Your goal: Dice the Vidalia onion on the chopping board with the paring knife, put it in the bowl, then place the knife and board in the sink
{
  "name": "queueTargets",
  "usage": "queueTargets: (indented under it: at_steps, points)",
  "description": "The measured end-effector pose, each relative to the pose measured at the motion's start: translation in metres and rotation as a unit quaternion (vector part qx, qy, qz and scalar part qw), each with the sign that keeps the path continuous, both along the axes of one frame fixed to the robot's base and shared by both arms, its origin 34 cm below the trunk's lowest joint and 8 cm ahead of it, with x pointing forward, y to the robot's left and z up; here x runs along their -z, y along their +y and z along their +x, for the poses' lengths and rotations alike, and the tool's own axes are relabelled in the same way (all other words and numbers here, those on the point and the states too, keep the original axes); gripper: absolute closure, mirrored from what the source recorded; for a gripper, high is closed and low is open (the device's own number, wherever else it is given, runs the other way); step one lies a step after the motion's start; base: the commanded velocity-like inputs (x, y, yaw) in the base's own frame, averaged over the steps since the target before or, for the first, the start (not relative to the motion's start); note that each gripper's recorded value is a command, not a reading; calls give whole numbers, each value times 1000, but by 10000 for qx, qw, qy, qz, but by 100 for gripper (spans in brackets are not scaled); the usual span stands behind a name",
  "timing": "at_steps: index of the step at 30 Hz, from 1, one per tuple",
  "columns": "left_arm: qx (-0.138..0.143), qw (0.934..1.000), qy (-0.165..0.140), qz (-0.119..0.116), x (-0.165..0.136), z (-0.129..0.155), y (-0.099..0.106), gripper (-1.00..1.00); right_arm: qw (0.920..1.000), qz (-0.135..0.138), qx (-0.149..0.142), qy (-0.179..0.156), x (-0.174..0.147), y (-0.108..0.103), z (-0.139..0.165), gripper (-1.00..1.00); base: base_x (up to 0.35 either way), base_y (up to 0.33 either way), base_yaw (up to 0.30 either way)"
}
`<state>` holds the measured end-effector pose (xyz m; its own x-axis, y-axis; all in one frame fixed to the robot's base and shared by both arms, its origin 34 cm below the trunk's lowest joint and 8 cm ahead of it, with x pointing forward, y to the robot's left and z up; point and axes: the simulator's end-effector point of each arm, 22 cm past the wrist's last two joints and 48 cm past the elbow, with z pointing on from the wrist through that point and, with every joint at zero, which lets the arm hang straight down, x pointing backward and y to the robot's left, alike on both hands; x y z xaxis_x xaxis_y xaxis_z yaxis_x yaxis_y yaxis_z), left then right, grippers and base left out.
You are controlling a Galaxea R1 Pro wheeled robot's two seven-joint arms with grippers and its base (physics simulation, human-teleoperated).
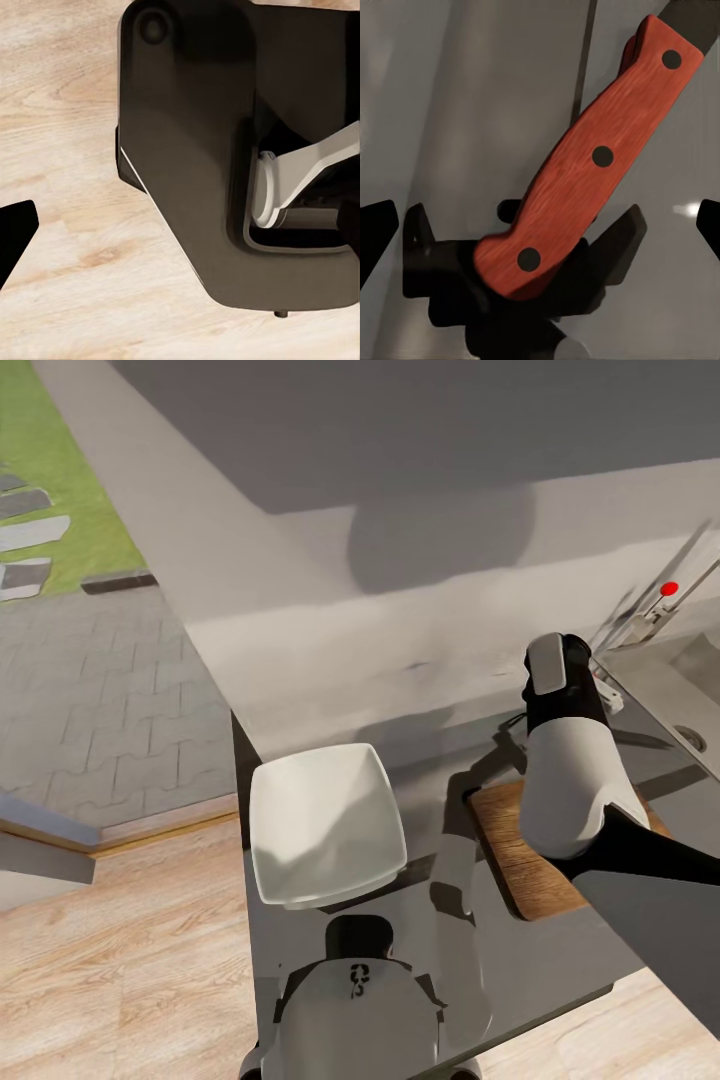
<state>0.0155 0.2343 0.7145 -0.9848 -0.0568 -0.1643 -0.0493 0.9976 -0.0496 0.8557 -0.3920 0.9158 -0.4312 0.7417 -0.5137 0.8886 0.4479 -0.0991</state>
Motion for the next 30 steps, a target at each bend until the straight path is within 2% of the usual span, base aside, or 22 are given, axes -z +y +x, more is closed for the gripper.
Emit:
queueTargets:
  at_steps: [9, 30]
  points:
    - [0, 10000, 20, -1, 0, -2, 0, -100, 9993, 313, 189, -114, 6, 1, -2, -100, 0, 0, 0]
    - [1, 10000, 58, -4, -1, -5, 0, -100, 9991, 335, 221, -148, 6, 0, -1, -100, 0, 0, 0]
